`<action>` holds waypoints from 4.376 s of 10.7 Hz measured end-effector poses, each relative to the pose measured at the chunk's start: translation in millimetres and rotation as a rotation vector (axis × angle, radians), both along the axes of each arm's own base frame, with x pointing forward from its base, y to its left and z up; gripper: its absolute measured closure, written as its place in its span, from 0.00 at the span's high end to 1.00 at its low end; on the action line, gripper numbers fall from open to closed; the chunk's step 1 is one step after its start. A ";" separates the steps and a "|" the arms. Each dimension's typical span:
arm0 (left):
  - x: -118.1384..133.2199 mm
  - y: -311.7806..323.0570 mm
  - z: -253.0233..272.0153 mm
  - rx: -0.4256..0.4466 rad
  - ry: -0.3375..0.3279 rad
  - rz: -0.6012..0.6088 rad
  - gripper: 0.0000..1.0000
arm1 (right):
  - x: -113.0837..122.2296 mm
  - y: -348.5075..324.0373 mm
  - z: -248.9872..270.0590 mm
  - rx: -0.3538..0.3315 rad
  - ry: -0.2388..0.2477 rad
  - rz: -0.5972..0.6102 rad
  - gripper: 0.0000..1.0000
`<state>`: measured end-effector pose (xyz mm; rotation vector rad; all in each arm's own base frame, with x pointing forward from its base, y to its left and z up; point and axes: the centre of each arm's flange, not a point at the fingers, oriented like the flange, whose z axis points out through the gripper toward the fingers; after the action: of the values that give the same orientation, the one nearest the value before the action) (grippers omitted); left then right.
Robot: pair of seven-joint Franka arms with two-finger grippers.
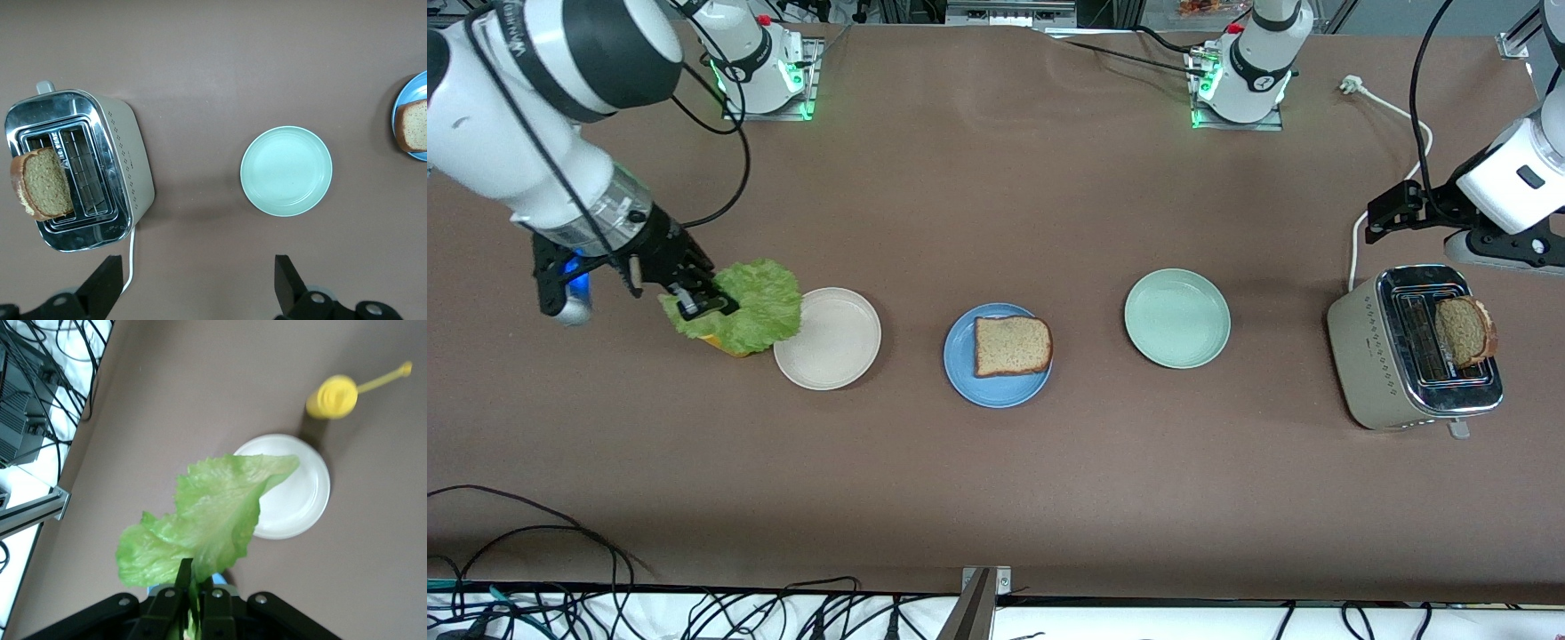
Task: Make sandwich in blue plate with both arms
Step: 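Carry the lettuce leaf over the blue plate with the right gripper, then lower the lettuce onto the bread and open the right gripper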
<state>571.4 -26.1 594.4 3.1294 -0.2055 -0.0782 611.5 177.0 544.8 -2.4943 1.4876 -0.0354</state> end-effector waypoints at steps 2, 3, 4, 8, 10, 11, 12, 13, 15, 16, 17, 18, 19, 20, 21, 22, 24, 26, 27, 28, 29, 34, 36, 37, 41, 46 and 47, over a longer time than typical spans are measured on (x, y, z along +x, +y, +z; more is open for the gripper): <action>0.0 -0.3 0.4 0.000 -0.002 0.000 1.00 | -11.7 46.1 -1.6 0.032 0.010 -0.046 0.06; 0.0 -0.3 0.7 0.000 -0.003 -0.001 1.00 | -16.7 71.2 -8.4 0.051 0.017 -0.067 0.06; 0.0 -0.3 0.8 0.000 -0.004 -0.001 1.00 | -19.1 94.9 -19.7 0.073 0.020 -0.078 0.06; -0.2 0.1 1.1 0.000 -0.005 0.000 1.00 | -14.1 165.1 -90.8 0.170 0.030 -0.120 0.06; -0.2 0.6 1.0 0.000 -0.004 0.001 1.00 | -11.6 188.0 -129.9 0.179 0.025 -0.138 0.06; -0.3 0.7 1.0 0.000 -0.004 0.001 1.00 | -11.6 199.2 -149.8 0.182 0.020 -0.146 0.06; -0.3 0.6 1.0 0.000 -0.005 0.001 1.00 | -12.4 210.9 -169.6 0.200 0.018 -0.154 0.06; -0.3 0.6 0.9 0.000 -0.004 0.001 1.00 | -13.9 222.1 -188.1 0.223 0.018 -0.163 0.06; -0.3 0.9 0.9 0.000 -0.004 0.002 1.00 | -24.7 249.1 -222.0 0.262 0.024 -0.159 0.06; -0.3 1.3 0.8 0.000 -0.004 0.002 1.00 | -30.5 260.7 -234.4 0.282 0.028 -0.170 0.06; -0.3 1.8 0.8 0.000 -0.004 0.003 1.00 | -34.5 268.5 -243.9 0.298 0.030 -0.182 0.06; -0.2 2.3 0.7 0.000 -0.004 0.004 1.00 | -38.2 275.0 -251.7 0.309 0.031 -0.184 0.06; -0.2 2.6 0.7 0.000 -0.004 0.005 1.00 | -40.9 279.5 -258.5 0.315 0.030 -0.186 0.06; -0.2 3.0 0.7 0.000 -0.004 0.005 1.00 | -41.8 280.4 -264.2 0.311 0.033 -0.187 0.06; -0.2 3.4 0.7 0.000 -0.004 0.006 1.00 | -41.0 278.7 -271.0 0.303 0.038 -0.192 0.06; -0.2 3.7 0.7 0.000 -0.004 0.007 1.00 | -38.0 273.7 -280.0 0.292 0.043 -0.201 0.06; -0.2 3.9 0.6 0.000 -0.004 0.007 1.00 | -31.8 262.6 -299.2 0.265 0.049 -0.213 0.06; -0.2 4.0 0.6 0.000 -0.004 0.007 1.00 | -32.9 262.7 -313.0 0.257 0.042 -0.201 0.10; -0.2 4.1 0.5 0.000 -0.004 0.007 1.00 | -35.3 266.8 -316.3 0.267 0.034 -0.197 0.09; -0.2 4.2 0.5 0.000 -0.004 0.007 1.00 | -38.8 272.1 -316.9 0.274 0.030 -0.191 0.09; -0.2 4.2 0.5 0.000 -0.004 0.008 1.00 | -42.0 276.6 -316.4 0.277 0.029 -0.186 0.09; -0.2 4.2 0.5 0.000 -0.004 0.008 1.00 | -40.6 272.9 -329.2 0.261 0.014 -0.178 0.43; -0.2 4.2 0.5 0.000 -0.004 0.008 1.00 | -39.2 272.6 -328.5 0.262 0.008 -0.178 0.68; -0.2 4.2 0.5 0.000 -0.004 0.008 1.00 | -37.9 273.1 -326.5 0.265 0.004 -0.179 0.81; -0.1 4.7 0.4 0.000 -0.004 0.008 1.00 | -25.1 279.9 -297.6 0.298 -0.036 -0.179 1.00; -0.1 5.6 0.3 0.000 -0.004 0.010 1.00 | -33.6 291.9 -271.4 0.284 -0.017 -0.151 1.00; -0.1 5.6 0.3 0.000 -0.004 0.010 1.00 | -33.4 291.6 -271.5 0.283 -0.017 -0.151 1.00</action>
<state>571.3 -20.5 594.7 3.1308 -0.1899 -0.0726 578.2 468.6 273.2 -2.1525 1.5512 0.1193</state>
